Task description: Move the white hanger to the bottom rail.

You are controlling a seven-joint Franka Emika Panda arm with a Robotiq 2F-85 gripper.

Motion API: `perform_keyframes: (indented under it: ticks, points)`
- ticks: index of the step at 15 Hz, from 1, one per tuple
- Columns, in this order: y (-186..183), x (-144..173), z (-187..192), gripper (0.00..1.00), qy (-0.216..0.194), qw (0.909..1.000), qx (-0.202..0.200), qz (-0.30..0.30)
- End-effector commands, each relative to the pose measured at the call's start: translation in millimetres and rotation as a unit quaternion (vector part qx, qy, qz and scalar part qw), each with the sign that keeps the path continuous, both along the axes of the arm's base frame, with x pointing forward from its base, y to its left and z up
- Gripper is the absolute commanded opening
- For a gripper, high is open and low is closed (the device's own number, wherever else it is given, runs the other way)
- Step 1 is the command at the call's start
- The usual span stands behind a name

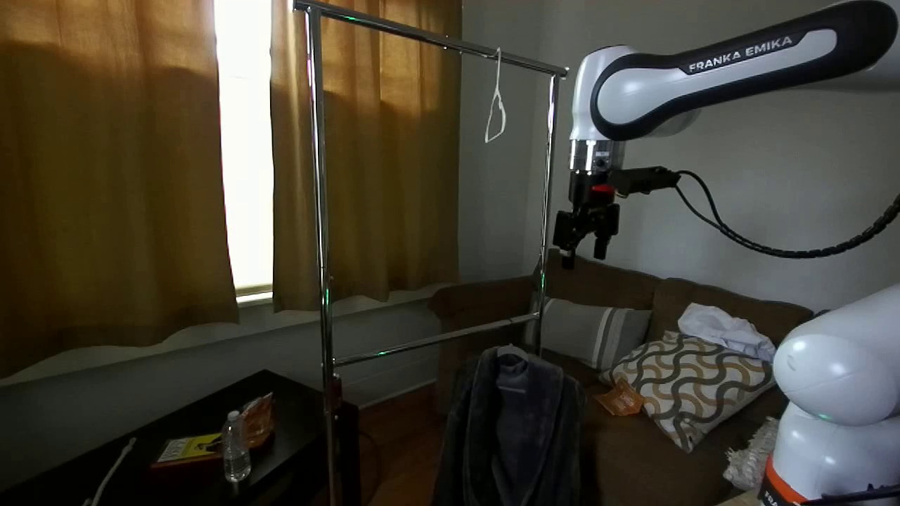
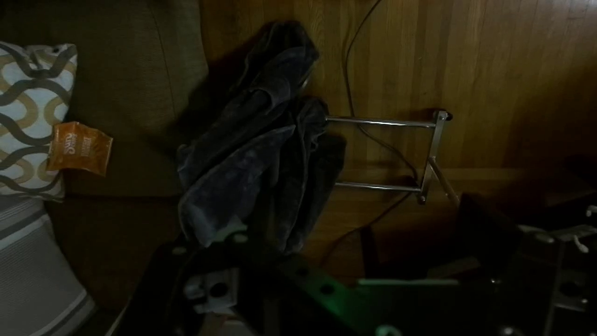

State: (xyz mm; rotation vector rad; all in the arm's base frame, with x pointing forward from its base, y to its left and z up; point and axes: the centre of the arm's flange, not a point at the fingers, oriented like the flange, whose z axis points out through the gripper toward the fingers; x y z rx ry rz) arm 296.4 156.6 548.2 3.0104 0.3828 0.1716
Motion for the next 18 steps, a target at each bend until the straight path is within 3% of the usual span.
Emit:
perform_keyframes:
  ticks: [1, 6, 9, 12, 15, 16, 18]
  points:
    - [-12, 7, 22, 1.00, -0.033, 0.9972, -0.008, -0.067]
    - [-19, 23, 73, 1.00, -0.128, 0.9811, -0.032, -0.142]
    - [-13, 37, 104, 1.00, -0.209, 0.9664, -0.043, -0.143]
    - [-2, 46, 129, 1.00, -0.294, 0.9457, -0.061, -0.125]
    - [6, 55, 149, 1.00, -0.367, 0.9185, -0.072, -0.127]
    - [0, 44, 144, 1.00, -0.336, 0.9335, -0.055, -0.113]
    - [1, 45, 145, 1.00, -0.341, 0.9314, -0.056, -0.114]
